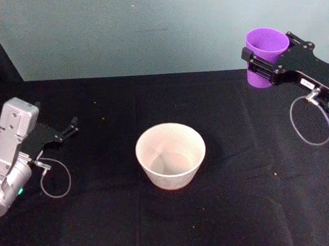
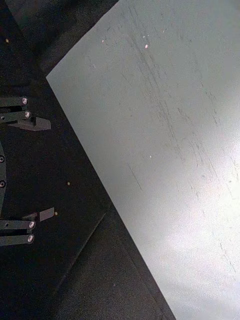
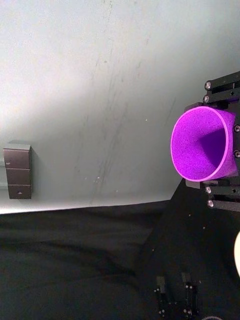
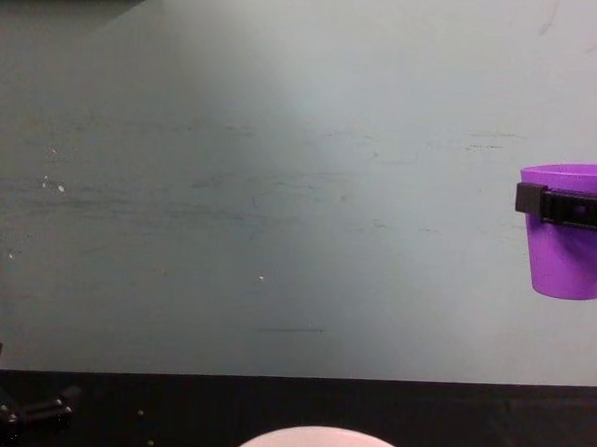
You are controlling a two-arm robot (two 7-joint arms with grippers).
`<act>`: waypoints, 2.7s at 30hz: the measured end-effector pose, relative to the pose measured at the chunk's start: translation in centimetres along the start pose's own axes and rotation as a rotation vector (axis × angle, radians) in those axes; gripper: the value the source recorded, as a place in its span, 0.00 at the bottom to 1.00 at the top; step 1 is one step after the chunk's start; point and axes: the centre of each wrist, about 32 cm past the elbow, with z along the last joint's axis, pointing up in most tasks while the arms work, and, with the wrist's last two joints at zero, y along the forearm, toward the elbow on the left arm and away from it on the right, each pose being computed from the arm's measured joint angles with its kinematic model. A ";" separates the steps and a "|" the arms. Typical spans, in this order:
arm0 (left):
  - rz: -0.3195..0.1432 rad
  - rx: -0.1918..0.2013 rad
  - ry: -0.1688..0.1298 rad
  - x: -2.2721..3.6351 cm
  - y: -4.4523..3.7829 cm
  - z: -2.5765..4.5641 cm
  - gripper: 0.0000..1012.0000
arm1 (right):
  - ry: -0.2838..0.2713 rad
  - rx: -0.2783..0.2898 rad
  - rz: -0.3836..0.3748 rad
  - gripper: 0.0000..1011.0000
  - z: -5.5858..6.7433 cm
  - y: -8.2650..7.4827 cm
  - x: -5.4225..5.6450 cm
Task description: Pick up the cup and pour the mung beans from the cup into the bowl.
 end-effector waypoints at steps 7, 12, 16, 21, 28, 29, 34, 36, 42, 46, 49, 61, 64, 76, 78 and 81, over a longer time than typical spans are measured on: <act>0.000 0.000 0.000 0.00 0.00 0.00 0.99 | 0.000 0.000 0.000 0.74 0.0 0.0 0.0; 0.000 0.000 0.000 0.00 0.00 0.00 0.99 | 0.000 0.000 0.000 0.74 0.0 0.0 0.0; 0.000 0.000 0.000 0.00 0.00 0.00 0.99 | 0.000 0.000 0.000 0.74 0.0 0.0 0.0; 0.000 0.000 0.000 0.00 0.00 0.00 0.99 | 0.000 0.000 0.000 0.74 0.0 0.0 0.0; 0.000 0.000 0.000 0.00 0.00 0.00 0.99 | 0.000 0.000 0.000 0.74 0.0 0.0 0.0; 0.000 0.000 0.000 0.00 0.00 0.00 0.99 | 0.000 0.000 0.000 0.74 0.0 0.0 0.0; 0.000 0.000 0.000 0.00 0.00 0.00 0.99 | 0.000 0.000 0.000 0.74 0.0 0.0 0.0; 0.000 0.000 0.000 0.00 0.00 0.00 0.99 | 0.000 0.000 0.000 0.74 0.0 0.0 0.0; 0.000 0.000 0.000 0.00 0.00 0.00 0.99 | 0.000 0.000 0.000 0.74 0.0 0.0 0.0; 0.000 0.000 0.000 0.00 0.00 0.00 0.99 | 0.000 0.000 0.000 0.74 0.0 0.0 0.0; 0.000 0.000 0.000 0.00 0.00 0.00 0.99 | 0.000 0.000 0.000 0.74 0.0 0.0 0.0; 0.000 0.000 0.000 0.00 0.00 0.00 0.99 | 0.000 0.000 0.000 0.74 0.0 0.0 0.0; 0.000 0.000 0.000 0.00 0.00 0.00 0.99 | 0.000 0.000 0.000 0.74 0.0 0.0 0.0; 0.000 0.000 0.000 0.00 0.00 0.00 0.99 | 0.000 0.000 0.000 0.74 0.0 0.0 0.0; 0.000 0.000 0.000 0.00 0.00 0.00 0.99 | 0.000 0.000 0.000 0.74 0.0 0.0 0.0; 0.000 0.000 0.000 0.00 0.00 0.00 0.99 | 0.000 0.000 0.000 0.74 0.0 0.0 0.0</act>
